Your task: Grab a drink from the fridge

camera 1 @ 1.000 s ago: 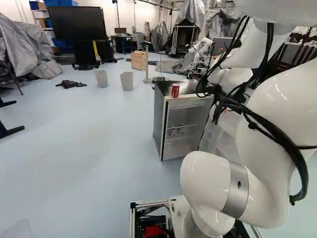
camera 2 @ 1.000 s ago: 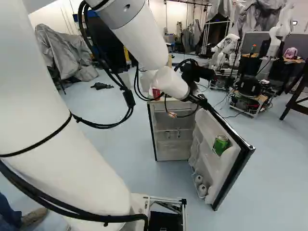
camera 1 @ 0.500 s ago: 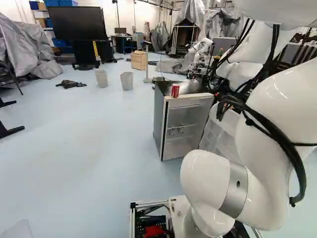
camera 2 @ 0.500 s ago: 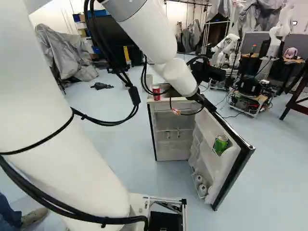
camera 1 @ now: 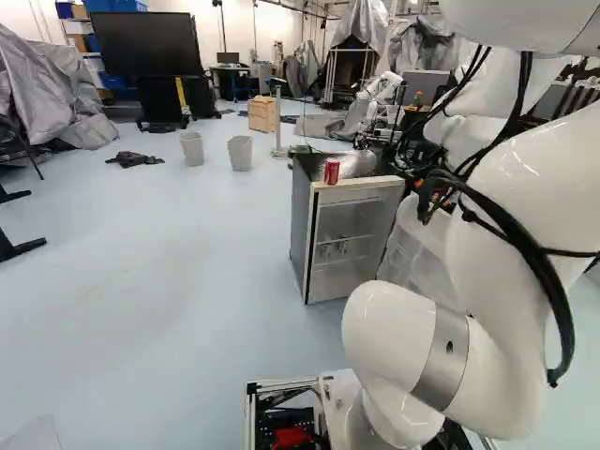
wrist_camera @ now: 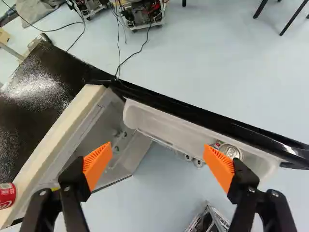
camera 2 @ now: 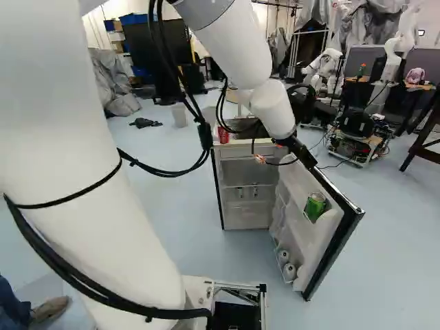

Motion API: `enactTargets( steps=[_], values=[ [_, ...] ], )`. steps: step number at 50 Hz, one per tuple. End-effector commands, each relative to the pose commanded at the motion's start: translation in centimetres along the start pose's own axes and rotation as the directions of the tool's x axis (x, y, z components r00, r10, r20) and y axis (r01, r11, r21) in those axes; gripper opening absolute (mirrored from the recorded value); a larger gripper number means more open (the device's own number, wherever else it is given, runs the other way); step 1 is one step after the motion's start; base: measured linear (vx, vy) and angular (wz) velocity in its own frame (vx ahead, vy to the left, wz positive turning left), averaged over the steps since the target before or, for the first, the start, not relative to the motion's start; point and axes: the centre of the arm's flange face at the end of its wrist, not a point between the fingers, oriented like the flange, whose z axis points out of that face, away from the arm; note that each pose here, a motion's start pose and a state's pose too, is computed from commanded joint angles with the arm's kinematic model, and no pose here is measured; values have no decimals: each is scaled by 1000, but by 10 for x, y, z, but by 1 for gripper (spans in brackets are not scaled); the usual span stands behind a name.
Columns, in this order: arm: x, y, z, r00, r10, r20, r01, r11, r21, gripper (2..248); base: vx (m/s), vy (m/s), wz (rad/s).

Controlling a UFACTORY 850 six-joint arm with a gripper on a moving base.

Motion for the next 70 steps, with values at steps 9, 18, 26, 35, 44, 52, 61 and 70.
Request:
enactTargets(
  steps=[9,18,26,35,44,52,61,70],
  values=[
    [11,10,7,1000,19,-6,-19,1000,-15,247,0,0,0],
    [22,20,13,999,37,-12,-38,999,-29,247,0,0,0],
    [31,29,19,998,53,-15,-54,998,-41,247,0,0,0],
    [42,38,26,997,70,-16,-71,996,-53,247,0,0,0],
    [53,48,33,996,85,-17,-86,994,-64,247,0,0,0],
    [62,56,40,995,99,-17,-100,992,-72,247,0,0,0],
    [72,65,47,993,114,-6,-114,990,-81,247,0,0,0],
    [81,75,55,992,130,10,-128,988,-89,247,0,0,0]
  ],
)
